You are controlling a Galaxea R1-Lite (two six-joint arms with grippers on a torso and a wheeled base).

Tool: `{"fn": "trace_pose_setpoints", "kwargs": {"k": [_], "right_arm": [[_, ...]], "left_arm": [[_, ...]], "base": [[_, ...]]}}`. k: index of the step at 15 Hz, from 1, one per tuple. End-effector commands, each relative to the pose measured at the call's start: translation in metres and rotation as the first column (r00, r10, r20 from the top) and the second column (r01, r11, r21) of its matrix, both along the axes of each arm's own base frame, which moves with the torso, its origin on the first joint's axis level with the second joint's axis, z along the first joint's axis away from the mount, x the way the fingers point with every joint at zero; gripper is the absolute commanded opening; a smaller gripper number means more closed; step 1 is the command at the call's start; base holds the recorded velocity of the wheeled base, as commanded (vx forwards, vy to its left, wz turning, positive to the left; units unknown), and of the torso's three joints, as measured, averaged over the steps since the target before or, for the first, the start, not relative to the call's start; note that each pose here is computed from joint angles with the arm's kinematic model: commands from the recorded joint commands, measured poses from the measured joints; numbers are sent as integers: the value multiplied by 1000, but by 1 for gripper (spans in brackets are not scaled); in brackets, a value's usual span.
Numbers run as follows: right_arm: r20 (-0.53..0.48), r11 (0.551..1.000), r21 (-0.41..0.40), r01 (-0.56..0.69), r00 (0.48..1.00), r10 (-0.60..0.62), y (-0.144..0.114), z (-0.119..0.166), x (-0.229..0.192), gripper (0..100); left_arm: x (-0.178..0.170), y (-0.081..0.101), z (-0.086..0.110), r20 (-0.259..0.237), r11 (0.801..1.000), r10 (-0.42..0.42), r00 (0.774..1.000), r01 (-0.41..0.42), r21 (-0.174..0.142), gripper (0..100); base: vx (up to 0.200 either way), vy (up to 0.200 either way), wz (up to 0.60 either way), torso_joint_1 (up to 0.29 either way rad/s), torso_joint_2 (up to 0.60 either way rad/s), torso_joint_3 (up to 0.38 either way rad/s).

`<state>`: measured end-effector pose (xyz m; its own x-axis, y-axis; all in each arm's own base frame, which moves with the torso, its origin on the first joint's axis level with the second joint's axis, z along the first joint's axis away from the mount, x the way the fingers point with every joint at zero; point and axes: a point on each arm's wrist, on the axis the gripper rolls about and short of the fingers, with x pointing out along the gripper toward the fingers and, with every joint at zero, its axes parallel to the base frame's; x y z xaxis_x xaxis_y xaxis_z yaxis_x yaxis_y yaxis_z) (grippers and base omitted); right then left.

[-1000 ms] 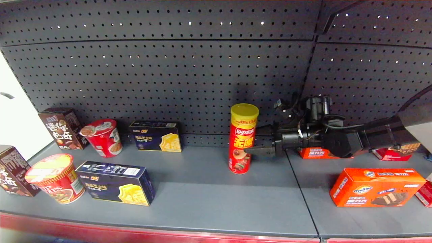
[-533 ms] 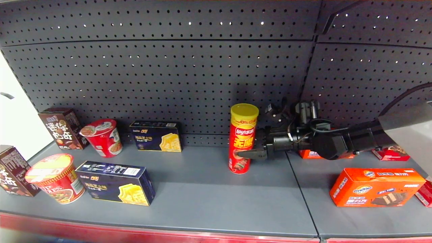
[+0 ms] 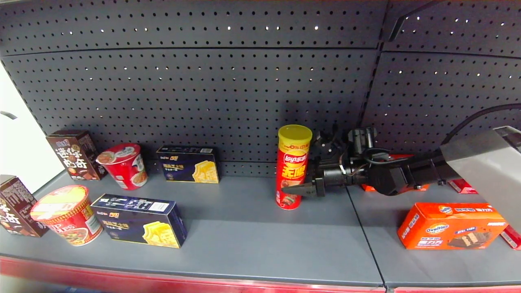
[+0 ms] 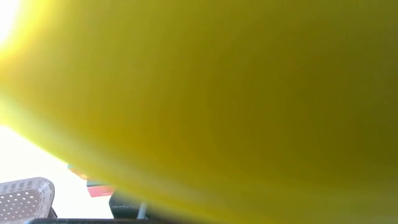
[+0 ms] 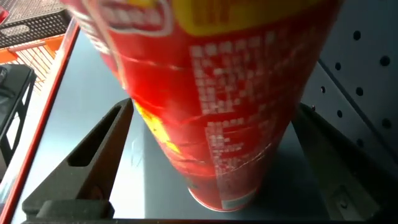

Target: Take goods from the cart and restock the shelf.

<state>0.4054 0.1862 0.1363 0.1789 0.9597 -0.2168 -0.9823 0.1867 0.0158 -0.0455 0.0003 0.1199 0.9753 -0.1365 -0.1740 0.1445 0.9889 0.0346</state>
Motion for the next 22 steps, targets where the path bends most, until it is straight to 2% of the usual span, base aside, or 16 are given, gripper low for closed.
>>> {"fn": "trace_pose_setpoints", "kwargs": {"k": [1, 2, 3, 8, 13, 19, 22], "right_arm": [[-5, 1000, -2, -1, 1000, 1, 1, -4, 3, 100], [2, 1000, 1, -2, 1000, 2, 2, -3, 4, 100], [2, 1000, 1, -6, 1000, 6, 4, -4, 4, 0], [16, 999, -14, 36, 999, -35, 7, -1, 4, 0], [56, 1000, 5, 27, 998, -27, 7, 26, -11, 0], [74, 999, -6, 33, 997, -33, 6, 58, -60, 0], [79, 999, -14, 46, 996, -45, 4, 69, -87, 0]], "left_arm": [[0, 0, 0, -1, 1000, 0, 1000, 0, 0, 0], [0, 0, 0, -1, 1000, 0, 1000, 0, 0, 0], [0, 0, 0, 1, 1000, 0, 1000, 0, 0, 0], [0, 0, -1, -1, 1000, 1, 1000, -1, 0, 0], [2, 0, -6, -21, 1000, 3, 1000, -3, 0, 0], [3, 0, -8, -29, 1000, 3, 1000, -3, -15, 0], [2, 0, -5, -15, 1000, 3, 1000, -4, -21, 0]], "base": [[0, 0, 0, 0, 0, 0], [0, 0, 0, 0, 0, 0], [0, 0, 0, 0, 0, 0], [0, 0, 0, 0, 0, 0], [0, 0, 0, 0, 0, 0], [0, 0, 0, 0, 0, 0], [0, 0, 0, 0, 0, 0]]}}
